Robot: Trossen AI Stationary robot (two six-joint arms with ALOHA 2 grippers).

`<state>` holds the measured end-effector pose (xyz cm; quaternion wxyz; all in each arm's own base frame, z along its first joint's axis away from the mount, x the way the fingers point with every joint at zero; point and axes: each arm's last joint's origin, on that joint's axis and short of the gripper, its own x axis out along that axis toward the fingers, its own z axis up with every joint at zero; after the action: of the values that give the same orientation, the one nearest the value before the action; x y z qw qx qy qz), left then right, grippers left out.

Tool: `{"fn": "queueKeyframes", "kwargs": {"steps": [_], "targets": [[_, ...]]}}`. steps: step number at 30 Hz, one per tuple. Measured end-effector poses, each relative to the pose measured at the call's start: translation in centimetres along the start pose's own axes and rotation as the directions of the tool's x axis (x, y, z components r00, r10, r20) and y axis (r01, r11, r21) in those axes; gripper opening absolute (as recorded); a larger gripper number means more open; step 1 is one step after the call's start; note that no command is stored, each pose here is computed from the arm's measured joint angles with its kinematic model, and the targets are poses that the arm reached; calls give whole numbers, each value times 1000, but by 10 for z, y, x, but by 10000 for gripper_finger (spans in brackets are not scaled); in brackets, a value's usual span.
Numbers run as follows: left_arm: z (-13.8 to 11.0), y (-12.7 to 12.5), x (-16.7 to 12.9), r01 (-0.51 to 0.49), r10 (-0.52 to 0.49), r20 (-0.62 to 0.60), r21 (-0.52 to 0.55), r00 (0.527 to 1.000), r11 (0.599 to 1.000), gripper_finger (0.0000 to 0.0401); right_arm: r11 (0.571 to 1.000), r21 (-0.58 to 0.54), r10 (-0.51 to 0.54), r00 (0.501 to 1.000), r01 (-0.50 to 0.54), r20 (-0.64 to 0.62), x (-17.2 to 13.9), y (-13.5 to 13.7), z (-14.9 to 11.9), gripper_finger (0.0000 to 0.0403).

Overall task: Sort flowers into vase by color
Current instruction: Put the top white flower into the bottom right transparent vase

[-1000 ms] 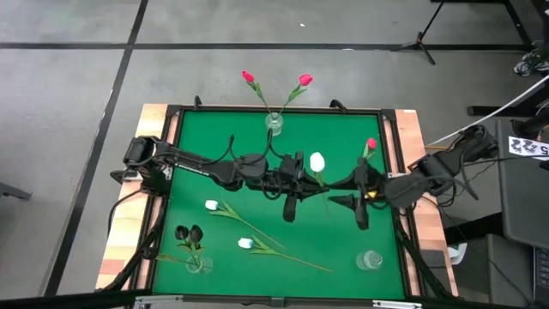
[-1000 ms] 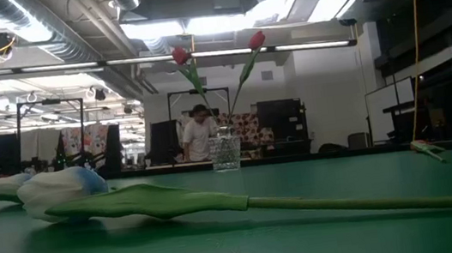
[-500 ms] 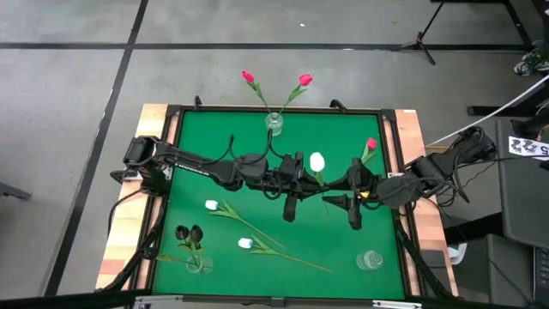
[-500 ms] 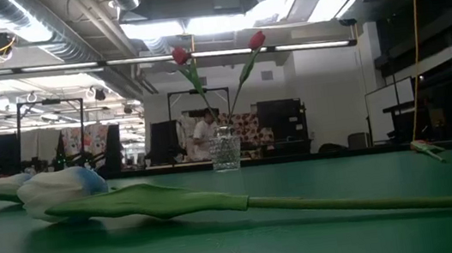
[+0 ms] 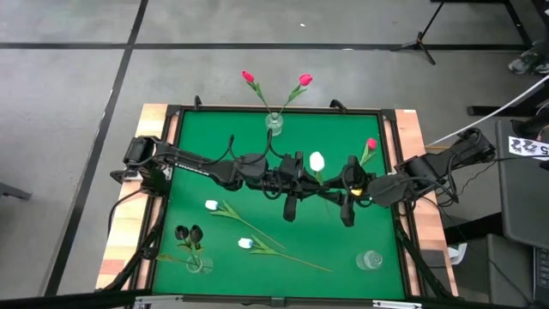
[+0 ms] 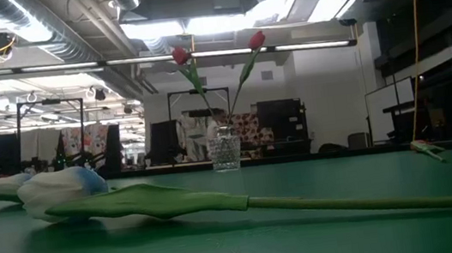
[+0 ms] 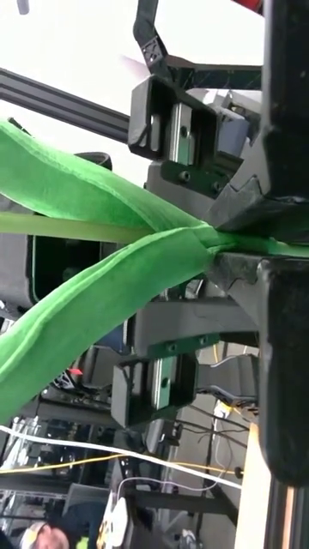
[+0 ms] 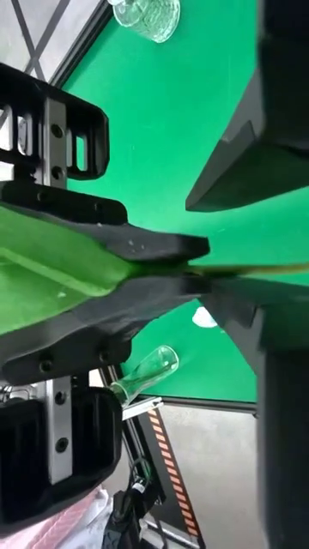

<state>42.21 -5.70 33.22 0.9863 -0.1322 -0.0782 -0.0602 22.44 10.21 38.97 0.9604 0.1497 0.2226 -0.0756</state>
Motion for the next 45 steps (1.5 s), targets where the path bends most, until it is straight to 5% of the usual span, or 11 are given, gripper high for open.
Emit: {"fn": "queueKeyframes", "kwargs": {"steps": [8,19,27,45], "targets": [[0,1,0,-9,9,-1,1,1000,1000,22,1000,-1,2,1000,-2,-3,0,0,0,12],[8,-1,-3,-3,2,18,45,1000,999,101,992,52,-118,987,113,105,-8,5,-2,7],[5,-7,-7,77,-72,-98,41,993,996,181,969,168,-218,945,180,244,-55,9,-14,4],[-2,-5,-8,35,-49,-165,-86,985,996,205,957,288,-70,988,27,138,-107,30,-83,1]]}}
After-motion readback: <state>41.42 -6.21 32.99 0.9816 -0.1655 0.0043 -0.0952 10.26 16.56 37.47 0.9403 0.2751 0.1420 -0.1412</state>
